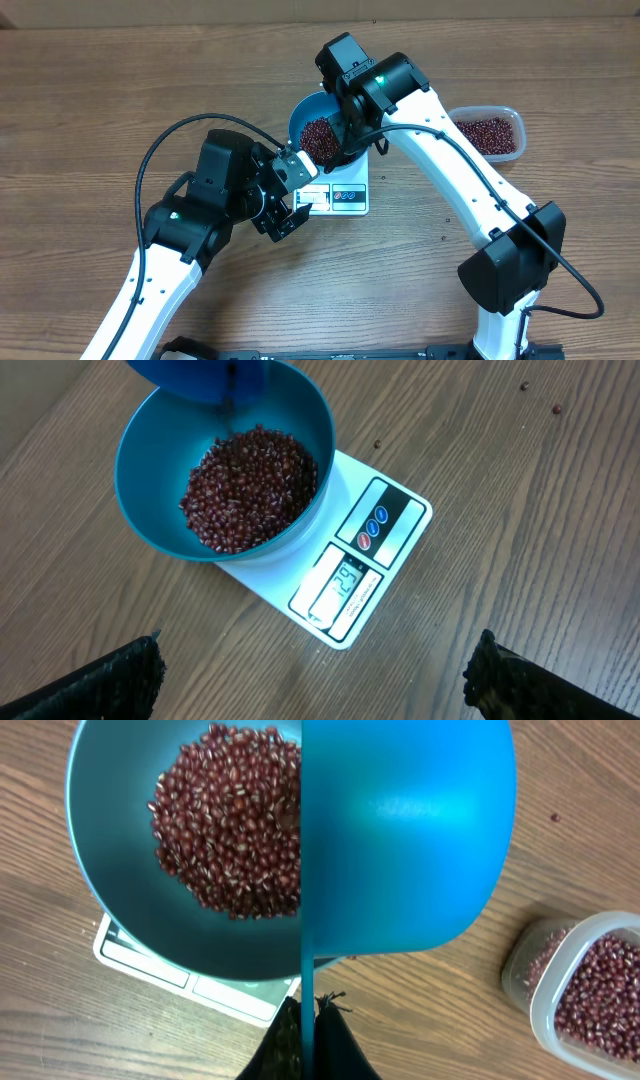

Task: Scoop item into bowl and weigh 150g on scale
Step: 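Tilt the scoop with the right gripper to pour beans into the bowl, then move the empty scoop with the right gripper back to the bean container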

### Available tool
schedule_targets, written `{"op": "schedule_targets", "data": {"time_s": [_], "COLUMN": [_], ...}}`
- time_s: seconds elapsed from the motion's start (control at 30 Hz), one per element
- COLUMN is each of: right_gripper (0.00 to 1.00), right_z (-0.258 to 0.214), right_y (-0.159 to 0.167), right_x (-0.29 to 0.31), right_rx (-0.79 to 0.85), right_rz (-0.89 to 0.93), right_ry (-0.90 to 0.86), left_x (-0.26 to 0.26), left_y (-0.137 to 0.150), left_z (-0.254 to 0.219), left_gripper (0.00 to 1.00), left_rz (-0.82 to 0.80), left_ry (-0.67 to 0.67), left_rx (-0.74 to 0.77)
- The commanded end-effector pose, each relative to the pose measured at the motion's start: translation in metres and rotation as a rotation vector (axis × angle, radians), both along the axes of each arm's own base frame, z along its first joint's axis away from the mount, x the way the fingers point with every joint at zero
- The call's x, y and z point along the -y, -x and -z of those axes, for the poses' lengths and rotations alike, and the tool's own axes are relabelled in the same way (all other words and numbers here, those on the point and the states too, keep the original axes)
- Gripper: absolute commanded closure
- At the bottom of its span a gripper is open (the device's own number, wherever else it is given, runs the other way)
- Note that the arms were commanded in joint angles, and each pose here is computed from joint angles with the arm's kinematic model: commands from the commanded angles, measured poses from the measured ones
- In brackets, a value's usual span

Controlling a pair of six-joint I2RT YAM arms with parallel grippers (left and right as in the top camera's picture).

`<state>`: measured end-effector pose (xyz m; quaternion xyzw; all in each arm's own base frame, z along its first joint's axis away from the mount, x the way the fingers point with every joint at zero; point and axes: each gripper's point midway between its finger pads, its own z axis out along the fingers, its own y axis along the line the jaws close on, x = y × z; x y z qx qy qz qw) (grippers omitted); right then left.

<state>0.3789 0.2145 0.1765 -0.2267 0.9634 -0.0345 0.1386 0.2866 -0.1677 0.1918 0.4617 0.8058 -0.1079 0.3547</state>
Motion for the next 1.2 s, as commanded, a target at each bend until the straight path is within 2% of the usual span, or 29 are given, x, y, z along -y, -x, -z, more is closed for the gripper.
{"op": "schedule_targets", "data": {"time_s": [0.0, 0.57, 0.73, 1.17], "right_gripper": [0.96, 0.96, 0.96, 0.96], "right_z": [-0.0089, -0.0091, -0.0123, -0.0135], "right_y": [-0.0042, 0.0008, -0.002, -0.0024], "right_x": [0.0002, -0.0078, -0.003, -0.0035], "right_rx": [0.024, 0.028, 0.076, 0.094], "right_rz": [0.004, -0.015, 0.007, 0.056], "right_ry": [0.0, 0.006, 0.07, 0.07], "left_x": [0.0015, 0.0016, 0.0016, 0.0016], "left_y": [-0.0045, -0.0045, -0.0045, -0.0045], "left_z": [-0.0107, -0.0105, -0.0105, -0.0106], "left_gripper": [0.01, 0.01, 0.01, 0.01], "left_rz": [-0.012, -0.012, -0.012, -0.011], "left_ry": [0.023, 0.023, 0.023, 0.023], "left_rx": [0.012, 0.012, 0.012, 0.012]}}
